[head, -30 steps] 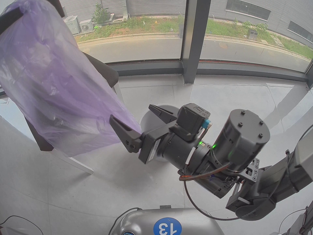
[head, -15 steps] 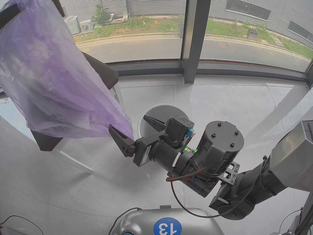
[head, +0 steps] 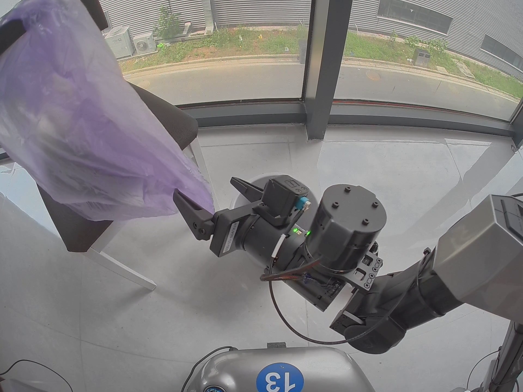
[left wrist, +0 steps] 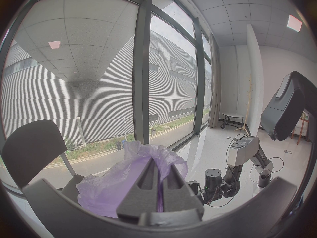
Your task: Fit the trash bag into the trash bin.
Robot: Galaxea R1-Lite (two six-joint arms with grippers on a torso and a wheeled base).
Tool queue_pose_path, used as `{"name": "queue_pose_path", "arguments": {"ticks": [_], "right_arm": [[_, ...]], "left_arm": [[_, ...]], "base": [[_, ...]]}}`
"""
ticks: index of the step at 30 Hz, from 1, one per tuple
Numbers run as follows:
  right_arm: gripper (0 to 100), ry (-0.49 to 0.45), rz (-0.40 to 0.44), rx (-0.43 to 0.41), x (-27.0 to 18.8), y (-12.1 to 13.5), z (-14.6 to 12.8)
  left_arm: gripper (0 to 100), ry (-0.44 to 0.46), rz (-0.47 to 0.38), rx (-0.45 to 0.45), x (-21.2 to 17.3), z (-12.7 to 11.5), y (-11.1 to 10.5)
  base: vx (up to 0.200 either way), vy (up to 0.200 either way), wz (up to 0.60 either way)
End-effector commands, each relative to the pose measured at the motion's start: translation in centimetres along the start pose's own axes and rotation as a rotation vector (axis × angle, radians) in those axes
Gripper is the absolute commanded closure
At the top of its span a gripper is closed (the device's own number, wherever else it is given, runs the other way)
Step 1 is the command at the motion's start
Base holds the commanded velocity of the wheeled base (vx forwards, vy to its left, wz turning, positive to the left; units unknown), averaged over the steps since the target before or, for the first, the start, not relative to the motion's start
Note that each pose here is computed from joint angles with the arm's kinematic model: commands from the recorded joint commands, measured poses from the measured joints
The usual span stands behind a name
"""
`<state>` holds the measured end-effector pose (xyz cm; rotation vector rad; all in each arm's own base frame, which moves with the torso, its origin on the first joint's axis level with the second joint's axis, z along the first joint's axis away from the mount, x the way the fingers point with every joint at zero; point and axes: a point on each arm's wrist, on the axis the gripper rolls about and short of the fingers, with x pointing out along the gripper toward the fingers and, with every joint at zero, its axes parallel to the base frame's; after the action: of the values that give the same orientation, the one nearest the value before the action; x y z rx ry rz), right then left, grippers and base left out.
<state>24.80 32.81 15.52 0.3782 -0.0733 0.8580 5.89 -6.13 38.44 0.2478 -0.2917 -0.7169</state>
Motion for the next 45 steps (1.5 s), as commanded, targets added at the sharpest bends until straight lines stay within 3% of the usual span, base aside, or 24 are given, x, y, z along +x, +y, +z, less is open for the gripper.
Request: {"name": "queue_pose_path", "arguments": {"ticks": [1, 21, 25, 26, 31, 45], "right_arm": [[0, 0.021, -0.009, 0.002, 0.7, -1.0, -1.4], [0, 0.073, -0.060, 0.026, 1.5, -4.5, -4.5], [0, 0.043, -0.044, 0.026, 0.6, -3.8, -3.5], [0, 0.023, -0.030, 0.027, -0.3, -3.0, -1.8], [0, 0.025, 0.004, 0.032, -3.1, -0.9, 0.5], [0, -0.009, 0.063, 0.032, -6.6, 1.4, 2.7]], "left_arm": [[100, -0.013, 0.005, -0.002, -0.1, 0.1, 0.1], [100, -0.030, 0.011, -0.008, -0.2, 0.2, 0.1], [100, -0.004, 0.011, -0.006, 0.0, -0.5, -0.1], [100, 0.010, 0.011, -0.003, 0.2, -0.9, -0.2], [100, 0.028, 0.034, 0.002, 0.4, -1.1, 0.0], [100, 0.084, 0.089, 0.021, 1.4, -2.0, 0.4]], "base": [[0.000, 0.000, 0.00], [0.000, 0.000, 0.00], [0.000, 0.000, 0.00], [0.000, 0.000, 0.00], [0.000, 0.000, 0.00], [0.000, 0.000, 0.00]]}}
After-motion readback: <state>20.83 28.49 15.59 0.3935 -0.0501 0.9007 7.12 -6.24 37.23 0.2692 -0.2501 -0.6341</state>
